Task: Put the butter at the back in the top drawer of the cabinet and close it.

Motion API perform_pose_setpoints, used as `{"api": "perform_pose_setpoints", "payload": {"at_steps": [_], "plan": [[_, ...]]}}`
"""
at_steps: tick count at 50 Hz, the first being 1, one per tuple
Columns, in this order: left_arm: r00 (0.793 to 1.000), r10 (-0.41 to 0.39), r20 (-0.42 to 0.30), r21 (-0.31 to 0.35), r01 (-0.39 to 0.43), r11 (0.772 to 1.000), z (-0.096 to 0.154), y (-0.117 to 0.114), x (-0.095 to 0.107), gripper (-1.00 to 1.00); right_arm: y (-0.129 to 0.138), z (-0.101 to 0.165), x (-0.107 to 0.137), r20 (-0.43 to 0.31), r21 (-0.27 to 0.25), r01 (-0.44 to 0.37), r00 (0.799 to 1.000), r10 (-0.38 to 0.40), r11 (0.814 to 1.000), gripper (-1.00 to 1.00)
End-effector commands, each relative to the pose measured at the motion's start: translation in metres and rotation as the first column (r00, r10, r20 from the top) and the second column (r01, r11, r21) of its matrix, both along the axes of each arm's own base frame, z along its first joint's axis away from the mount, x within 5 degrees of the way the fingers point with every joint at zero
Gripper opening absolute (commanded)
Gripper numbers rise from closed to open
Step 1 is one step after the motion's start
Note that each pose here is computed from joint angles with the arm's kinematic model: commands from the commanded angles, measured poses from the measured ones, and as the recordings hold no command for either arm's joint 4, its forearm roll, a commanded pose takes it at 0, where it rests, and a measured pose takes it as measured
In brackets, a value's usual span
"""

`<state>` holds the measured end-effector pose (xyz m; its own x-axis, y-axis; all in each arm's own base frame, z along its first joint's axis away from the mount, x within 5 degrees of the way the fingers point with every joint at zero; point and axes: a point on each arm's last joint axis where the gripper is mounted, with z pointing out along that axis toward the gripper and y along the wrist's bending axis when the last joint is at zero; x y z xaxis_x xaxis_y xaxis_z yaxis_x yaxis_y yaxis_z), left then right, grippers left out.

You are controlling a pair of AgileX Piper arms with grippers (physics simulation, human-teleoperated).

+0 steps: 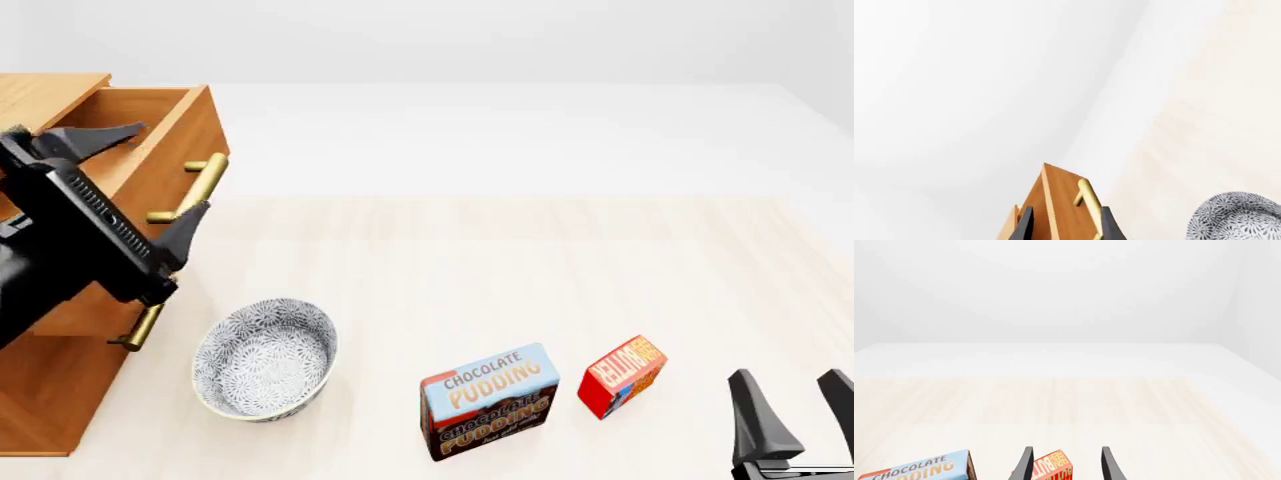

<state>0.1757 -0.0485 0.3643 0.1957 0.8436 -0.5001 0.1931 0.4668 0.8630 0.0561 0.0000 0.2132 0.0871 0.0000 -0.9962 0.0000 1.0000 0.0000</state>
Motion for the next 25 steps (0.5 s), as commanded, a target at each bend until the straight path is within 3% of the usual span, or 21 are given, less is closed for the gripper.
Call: {"api": "perform_pose_setpoints", "payload": {"at_steps": [1, 4, 8, 12, 13, 14, 17, 18, 21, 22, 25], "plan": [[0.998, 0.021, -0.065, -0.145, -0.03, 0.989, 0.048, 0.006, -0.015, 1.0, 0.0, 0.0, 0.0, 0.0, 0.0, 0.0, 1.0, 0.0, 1.0, 1.0], [0.992, 0.038, -0.121, -0.234, -0.065, 0.97, 0.08, 0.008, -0.012, 1.0, 0.0, 0.0, 0.0, 0.0, 0.0, 0.0, 1.0, 0.0, 1.0, 1.0], [0.98, 0.055, -0.191, -0.36, -0.122, 0.925, 0.119, 0.011, -0.013, 1.0, 0.0, 0.0, 0.0, 0.0, 0.0, 0.0, 1.0, 0.0, 1.0, 1.0], [0.974, 0.075, -0.213, -0.408, -0.158, 0.899, 0.13, 0.016, -0.016, 1.0, 0.0, 0.0, 0.0, 0.0, 0.0, 0.0, 1.0, 0.0, 1.0, 1.0], [0.971, 0.081, -0.225, -0.426, -0.172, 0.888, 0.133, 0.017, -0.016, 1.0, 0.0, 0.0, 0.0, 0.0, 0.0, 0.0, 1.0, 0.0, 1.0, 1.0], [0.964, 0.079, -0.252, -0.468, -0.193, 0.863, 0.139, 0.017, -0.014, 1.0, 0.0, 0.0, 0.0, 0.0, 0.0, 0.0, 1.0, 0.0, 1.0, 1.0], [0.964, 0.079, -0.252, -0.468, -0.193, 0.863, 0.14, 0.017, -0.014, 1.0, 0.0, 0.0, 0.0, 0.0, 0.0, 0.0, 1.0, 0.0, 1.0, 1.0], [0.951, 0.068, -0.302, -0.532, -0.227, 0.816, 0.151, 0.015, -0.01, 1.0, 0.0, 0.0, 0.0, 0.0, 0.0, 0.0, 1.0, 0.0, 1.0, 1.0], [0.949, 0.073, -0.306, -0.546, -0.238, 0.804, 0.157, 0.017, -0.012, 1.0, 0.0, 0.0, 0.0, 0.0, 0.0, 0.0, 1.0, 0.0, 1.0, 1.0], [0.94, 0.126, -0.319, -0.559, -0.294, 0.775, 0.169, 0.028, -0.022, 1.0, 0.0, 0.0, 0.0, 0.0, 0.0, 0.0, 1.0, 0.0, 1.0, 1.0], [0.939, 0.126, -0.319, -0.559, -0.294, 0.775, 0.169, 0.028, -0.022, 1.0, 0.0, 0.0, 0.0, 0.0, 0.0, 0.0, 1.0, 0.0, 1.0, 1.0]]}}
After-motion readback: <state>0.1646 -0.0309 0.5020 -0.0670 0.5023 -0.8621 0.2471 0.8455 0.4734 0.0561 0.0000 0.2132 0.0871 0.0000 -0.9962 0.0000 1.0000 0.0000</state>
